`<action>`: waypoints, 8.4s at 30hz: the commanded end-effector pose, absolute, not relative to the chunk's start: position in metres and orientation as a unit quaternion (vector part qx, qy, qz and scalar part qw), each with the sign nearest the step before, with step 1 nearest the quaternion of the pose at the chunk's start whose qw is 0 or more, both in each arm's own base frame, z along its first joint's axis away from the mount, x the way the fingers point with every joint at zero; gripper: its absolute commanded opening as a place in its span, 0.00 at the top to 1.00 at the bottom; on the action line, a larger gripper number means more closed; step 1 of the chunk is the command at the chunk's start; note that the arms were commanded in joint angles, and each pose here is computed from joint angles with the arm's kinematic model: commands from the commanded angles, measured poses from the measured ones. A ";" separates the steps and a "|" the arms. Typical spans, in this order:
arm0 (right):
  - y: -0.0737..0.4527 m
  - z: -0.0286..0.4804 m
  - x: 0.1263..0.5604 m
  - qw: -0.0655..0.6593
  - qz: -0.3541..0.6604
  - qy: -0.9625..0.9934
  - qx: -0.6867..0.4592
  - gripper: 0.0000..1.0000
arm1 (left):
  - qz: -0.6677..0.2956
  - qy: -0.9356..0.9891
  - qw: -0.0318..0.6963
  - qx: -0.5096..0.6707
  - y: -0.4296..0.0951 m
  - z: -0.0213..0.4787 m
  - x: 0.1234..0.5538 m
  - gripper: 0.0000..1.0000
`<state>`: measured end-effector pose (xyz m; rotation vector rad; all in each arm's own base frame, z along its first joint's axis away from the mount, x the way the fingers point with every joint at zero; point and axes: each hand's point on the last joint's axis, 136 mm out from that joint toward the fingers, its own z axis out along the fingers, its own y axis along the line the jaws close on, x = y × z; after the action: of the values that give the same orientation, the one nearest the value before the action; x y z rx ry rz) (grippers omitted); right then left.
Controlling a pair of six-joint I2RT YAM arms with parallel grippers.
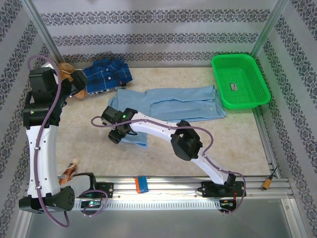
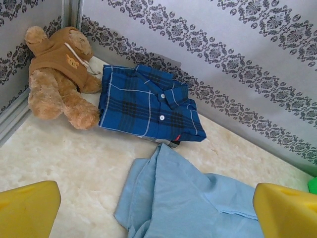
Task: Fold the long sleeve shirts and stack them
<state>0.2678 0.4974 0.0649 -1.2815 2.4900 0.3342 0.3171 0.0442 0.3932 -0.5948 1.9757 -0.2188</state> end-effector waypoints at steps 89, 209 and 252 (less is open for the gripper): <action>0.115 0.203 0.588 0.475 0.295 0.804 0.202 1.00 | -0.215 0.924 0.270 -0.166 -0.161 0.190 0.442 0.00; 0.114 0.019 0.152 0.057 -0.021 0.979 0.192 0.67 | -0.150 0.963 0.212 0.064 -0.248 0.042 0.572 0.05; 0.264 0.144 0.170 0.153 0.228 0.948 0.160 0.44 | -0.455 0.813 0.361 -0.028 -0.248 0.330 0.560 0.00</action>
<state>0.1805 0.3100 0.1464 0.5772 2.6914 0.8254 0.5931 -0.2779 0.2647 -0.1089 2.1469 -1.2321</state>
